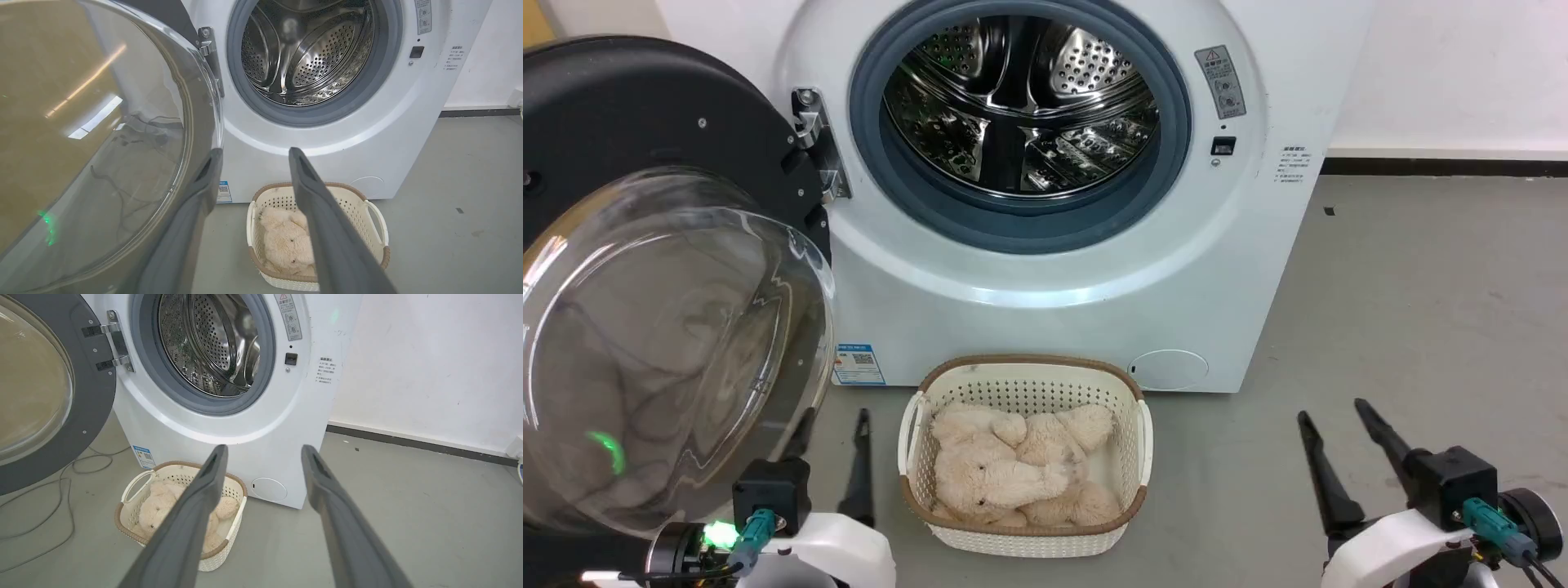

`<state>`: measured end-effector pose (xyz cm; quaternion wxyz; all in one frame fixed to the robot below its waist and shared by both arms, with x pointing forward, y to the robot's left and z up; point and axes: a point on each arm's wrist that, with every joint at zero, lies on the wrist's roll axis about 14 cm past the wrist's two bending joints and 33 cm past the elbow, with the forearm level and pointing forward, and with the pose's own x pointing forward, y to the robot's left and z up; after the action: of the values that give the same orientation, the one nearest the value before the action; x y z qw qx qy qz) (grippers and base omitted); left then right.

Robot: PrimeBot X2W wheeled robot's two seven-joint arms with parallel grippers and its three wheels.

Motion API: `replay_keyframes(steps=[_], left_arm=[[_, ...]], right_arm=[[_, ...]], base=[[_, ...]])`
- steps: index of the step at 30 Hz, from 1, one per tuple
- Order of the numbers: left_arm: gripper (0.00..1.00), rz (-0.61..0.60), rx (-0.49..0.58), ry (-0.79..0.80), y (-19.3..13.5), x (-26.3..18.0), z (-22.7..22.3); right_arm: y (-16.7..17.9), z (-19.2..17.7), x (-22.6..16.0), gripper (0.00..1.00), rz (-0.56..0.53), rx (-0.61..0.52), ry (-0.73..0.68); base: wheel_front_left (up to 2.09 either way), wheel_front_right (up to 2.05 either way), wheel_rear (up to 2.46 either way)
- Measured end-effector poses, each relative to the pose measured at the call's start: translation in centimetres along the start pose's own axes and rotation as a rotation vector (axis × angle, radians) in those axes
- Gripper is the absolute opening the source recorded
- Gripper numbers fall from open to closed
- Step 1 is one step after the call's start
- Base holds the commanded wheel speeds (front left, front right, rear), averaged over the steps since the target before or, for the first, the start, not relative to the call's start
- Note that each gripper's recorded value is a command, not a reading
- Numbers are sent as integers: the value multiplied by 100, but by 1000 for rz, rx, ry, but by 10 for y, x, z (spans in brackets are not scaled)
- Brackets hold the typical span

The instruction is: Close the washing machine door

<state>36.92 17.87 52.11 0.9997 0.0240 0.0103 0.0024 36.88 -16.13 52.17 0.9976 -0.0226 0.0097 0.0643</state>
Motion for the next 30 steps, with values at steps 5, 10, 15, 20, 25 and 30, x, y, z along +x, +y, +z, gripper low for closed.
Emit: replay_keyframes(steps=[5, 10, 15, 20, 25, 30], left_arm=[[100, -2, -1, -1, -1, 0, 0], [100, -2, -9, -9, -1, 0, 1], [100, 0, -11, -21, 0, -2, 2], [100, 9, -18, -33, 3, -4, 4], [100, 26, -27, -44, 8, -7, 6], [100, 46, -29, -55, 14, -11, 7]], right_arm=[[0, 0, 0, 100, -1, 3, -3], [-1, 1, 0, 100, -1, 11, -10], [1, 3, 1, 100, 3, 19, -22], [4, 5, 3, 100, 13, 21, -38], [9, 8, 6, 100, 29, 27, -51], [16, 10, 9, 100, 51, 29, -64]], base=[[0, 0, 0], [0, 0, 0], [0, 0, 0], [0, 0, 0], [0, 0, 0], [0, 0, 0]])
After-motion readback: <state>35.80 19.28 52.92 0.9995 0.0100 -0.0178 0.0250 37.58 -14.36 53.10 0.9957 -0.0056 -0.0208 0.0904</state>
